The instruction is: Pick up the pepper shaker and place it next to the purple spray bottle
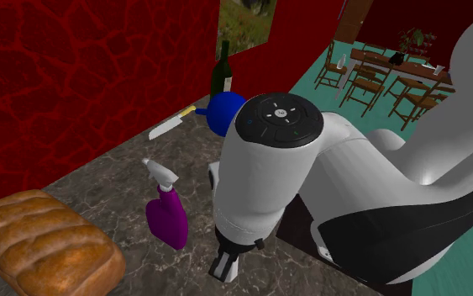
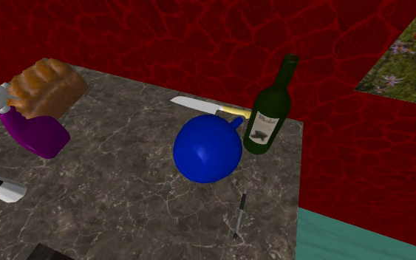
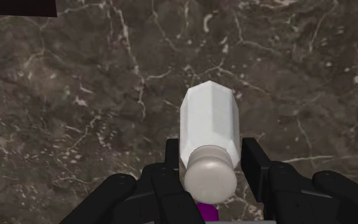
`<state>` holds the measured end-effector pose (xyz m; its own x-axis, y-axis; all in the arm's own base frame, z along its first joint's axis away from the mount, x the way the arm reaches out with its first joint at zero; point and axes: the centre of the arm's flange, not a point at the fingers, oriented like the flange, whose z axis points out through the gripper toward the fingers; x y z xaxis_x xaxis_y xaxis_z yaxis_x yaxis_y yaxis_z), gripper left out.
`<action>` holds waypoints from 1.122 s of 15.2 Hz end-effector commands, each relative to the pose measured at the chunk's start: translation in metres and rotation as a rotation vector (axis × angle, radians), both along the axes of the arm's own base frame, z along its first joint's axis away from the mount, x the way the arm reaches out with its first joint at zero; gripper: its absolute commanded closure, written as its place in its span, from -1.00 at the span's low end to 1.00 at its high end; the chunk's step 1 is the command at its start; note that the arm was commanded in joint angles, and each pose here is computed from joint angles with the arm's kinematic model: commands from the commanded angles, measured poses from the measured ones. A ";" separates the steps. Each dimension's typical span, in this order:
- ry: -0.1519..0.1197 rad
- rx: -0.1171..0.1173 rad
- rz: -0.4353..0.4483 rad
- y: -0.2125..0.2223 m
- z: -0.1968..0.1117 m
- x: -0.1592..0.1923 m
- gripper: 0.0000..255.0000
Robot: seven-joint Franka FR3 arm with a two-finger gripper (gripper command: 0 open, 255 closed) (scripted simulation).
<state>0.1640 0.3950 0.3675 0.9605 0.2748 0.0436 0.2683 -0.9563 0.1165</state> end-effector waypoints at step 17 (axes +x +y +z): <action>0.000 0.000 0.000 0.005 0.049 -0.003 -1.00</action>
